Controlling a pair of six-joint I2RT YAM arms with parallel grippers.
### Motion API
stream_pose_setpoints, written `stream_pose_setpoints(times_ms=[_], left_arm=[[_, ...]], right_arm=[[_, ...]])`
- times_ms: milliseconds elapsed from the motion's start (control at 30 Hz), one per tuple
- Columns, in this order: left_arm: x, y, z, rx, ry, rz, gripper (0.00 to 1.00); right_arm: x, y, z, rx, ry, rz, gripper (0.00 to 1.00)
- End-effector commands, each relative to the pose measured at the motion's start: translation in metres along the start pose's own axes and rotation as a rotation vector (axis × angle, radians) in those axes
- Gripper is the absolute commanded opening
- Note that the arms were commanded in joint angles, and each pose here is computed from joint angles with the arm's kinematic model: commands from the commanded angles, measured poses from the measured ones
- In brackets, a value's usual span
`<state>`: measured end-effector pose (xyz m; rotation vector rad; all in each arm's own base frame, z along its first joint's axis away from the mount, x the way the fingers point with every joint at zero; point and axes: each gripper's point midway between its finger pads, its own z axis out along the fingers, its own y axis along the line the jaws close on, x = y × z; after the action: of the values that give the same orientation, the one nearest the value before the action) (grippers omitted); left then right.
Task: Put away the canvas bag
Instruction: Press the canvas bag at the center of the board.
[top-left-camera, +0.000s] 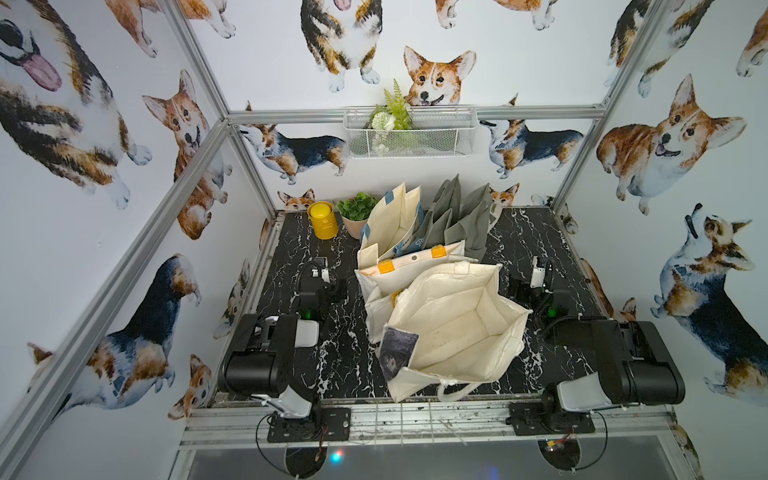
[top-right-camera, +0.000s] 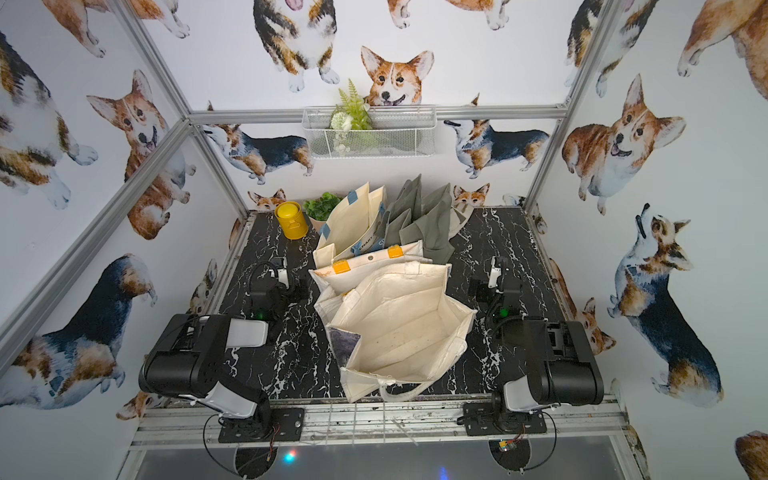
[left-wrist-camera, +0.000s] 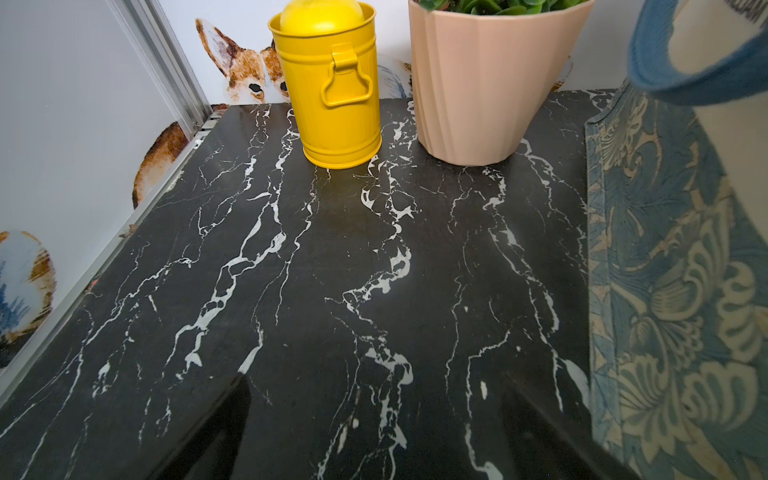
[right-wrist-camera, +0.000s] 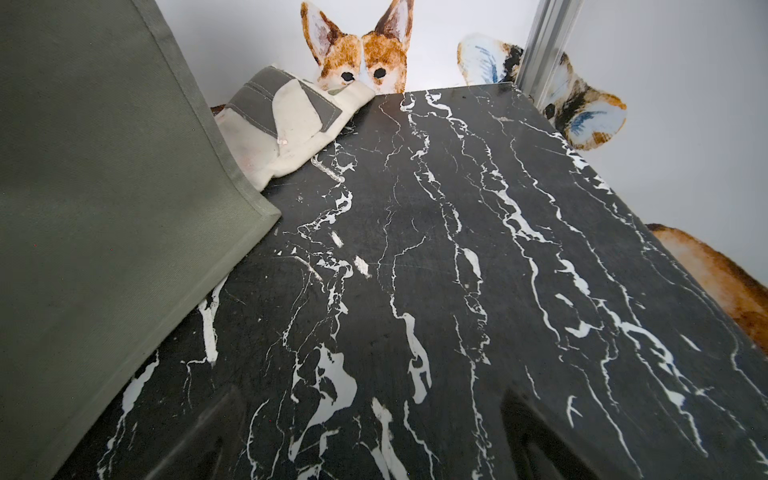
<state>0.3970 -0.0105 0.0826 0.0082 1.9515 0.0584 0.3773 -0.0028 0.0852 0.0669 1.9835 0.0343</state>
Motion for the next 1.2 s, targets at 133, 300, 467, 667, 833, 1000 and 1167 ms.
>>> stream_pose_setpoints(times_ms=[133, 300, 467, 667, 833, 1000, 1167], left_arm=[[-0.007, 0.0, 0.0, 0.004, -0.021, 0.008, 0.89], [-0.007, 0.0, 0.0, 0.003, -0.021, 0.008, 0.83], [-0.006, 0.0, 0.0, 0.004, -0.019, 0.009, 0.79], [-0.007, 0.0, 0.0, 0.002, -0.021, 0.008, 0.79], [-0.006, 0.0, 0.0, 0.005, -0.02, 0.008, 0.83], [-0.006, 0.0, 0.0, 0.006, -0.021, 0.007, 0.99], [-0.013, -0.009, -0.007, 0.066, -0.049, 0.027, 0.96]], right_arm=[[-0.003, 0.001, 0.0, -0.006, -0.005, 0.003, 1.0], [-0.002, 0.001, 0.0, -0.007, -0.003, 0.004, 0.93], [-0.001, 0.001, 0.0, -0.006, -0.002, 0.004, 0.83], [-0.002, 0.001, 0.0, -0.006, -0.004, 0.004, 0.81], [-0.002, 0.001, 0.0, -0.006, -0.003, 0.005, 0.84], [-0.002, 0.001, 0.0, -0.007, -0.001, 0.006, 1.0], [-0.013, 0.009, -0.008, -0.049, -0.035, -0.009, 1.0]])
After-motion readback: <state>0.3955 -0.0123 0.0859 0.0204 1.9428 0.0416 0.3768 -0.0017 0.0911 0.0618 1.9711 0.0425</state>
